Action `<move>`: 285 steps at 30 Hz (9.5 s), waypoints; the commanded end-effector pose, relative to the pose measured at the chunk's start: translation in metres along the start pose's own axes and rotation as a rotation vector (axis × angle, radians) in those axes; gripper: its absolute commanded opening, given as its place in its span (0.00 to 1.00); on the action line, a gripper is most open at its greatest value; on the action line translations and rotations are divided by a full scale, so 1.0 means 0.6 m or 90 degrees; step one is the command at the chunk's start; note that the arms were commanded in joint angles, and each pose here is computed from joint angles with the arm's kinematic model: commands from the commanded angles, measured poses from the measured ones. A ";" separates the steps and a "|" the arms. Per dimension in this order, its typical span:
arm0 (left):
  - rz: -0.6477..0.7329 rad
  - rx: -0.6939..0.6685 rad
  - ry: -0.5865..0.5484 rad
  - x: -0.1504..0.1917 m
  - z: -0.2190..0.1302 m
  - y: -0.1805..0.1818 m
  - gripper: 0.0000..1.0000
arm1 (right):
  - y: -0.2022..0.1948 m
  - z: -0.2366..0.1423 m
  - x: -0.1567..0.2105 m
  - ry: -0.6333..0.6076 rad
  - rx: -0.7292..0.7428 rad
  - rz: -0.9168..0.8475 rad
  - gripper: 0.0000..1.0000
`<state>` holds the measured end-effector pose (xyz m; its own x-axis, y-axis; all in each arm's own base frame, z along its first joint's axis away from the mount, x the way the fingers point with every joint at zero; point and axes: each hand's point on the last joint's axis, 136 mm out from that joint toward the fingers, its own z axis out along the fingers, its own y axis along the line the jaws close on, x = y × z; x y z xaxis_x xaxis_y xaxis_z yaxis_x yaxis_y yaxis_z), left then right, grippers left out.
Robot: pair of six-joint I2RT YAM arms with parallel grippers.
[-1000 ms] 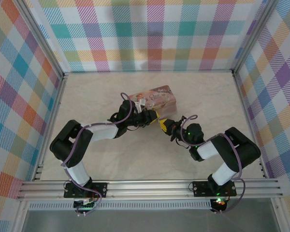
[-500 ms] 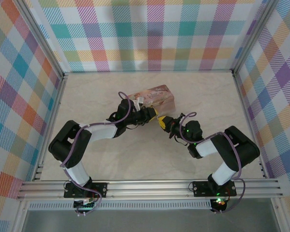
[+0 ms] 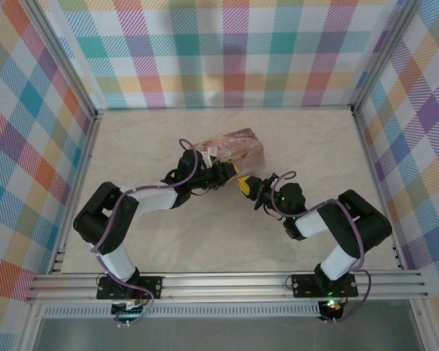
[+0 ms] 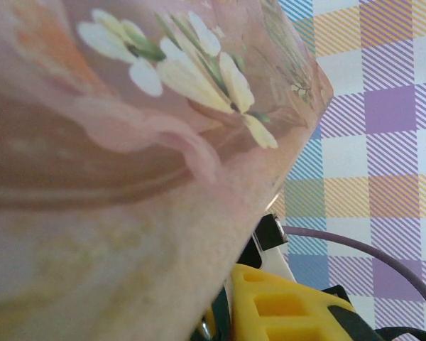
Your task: Unlock the padlock with the key
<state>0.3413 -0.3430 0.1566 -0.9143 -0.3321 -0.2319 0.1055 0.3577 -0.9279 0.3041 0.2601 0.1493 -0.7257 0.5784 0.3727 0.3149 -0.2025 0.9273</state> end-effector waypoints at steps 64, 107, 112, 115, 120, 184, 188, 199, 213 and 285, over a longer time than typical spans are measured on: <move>-0.018 0.070 0.148 0.120 0.008 0.008 0.15 | -0.020 0.016 0.011 0.016 0.004 -0.002 0.00; -0.001 0.103 0.170 0.139 0.023 -0.035 0.12 | 0.030 0.085 0.054 0.090 -0.046 -0.313 0.00; 0.000 0.105 0.169 0.138 0.023 -0.036 0.12 | 0.017 0.099 0.051 0.110 -0.037 -0.213 0.00; 0.000 0.105 0.170 0.140 0.020 -0.035 0.12 | 0.046 0.097 0.056 0.101 -0.060 -0.162 0.00; -0.001 0.105 0.171 0.140 0.021 -0.034 0.11 | 0.079 0.081 0.044 0.054 -0.092 -0.044 0.00; 0.011 0.099 0.084 0.066 0.000 -0.041 0.12 | -0.015 0.023 0.076 0.145 0.000 -0.226 0.05; 0.011 0.102 0.100 0.079 0.002 -0.042 0.12 | -0.002 0.023 0.076 0.135 -0.014 -0.230 0.07; 0.005 0.100 0.099 0.083 0.008 -0.036 0.11 | -0.015 -0.007 0.058 0.091 -0.003 -0.222 0.40; 0.016 0.052 0.089 0.073 0.014 -0.001 0.12 | -0.035 -0.051 0.033 0.058 0.043 -0.243 0.31; 0.057 -0.309 -0.026 0.090 -0.151 0.208 0.48 | -0.234 0.014 -0.043 0.094 0.775 -0.577 0.32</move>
<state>0.2708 -0.2424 0.0580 -0.8950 -0.3080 -0.3226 -0.0145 0.7430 -0.6691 0.2806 0.2819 0.0202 -0.9771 0.0549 -0.2054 -0.0129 0.9491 0.3148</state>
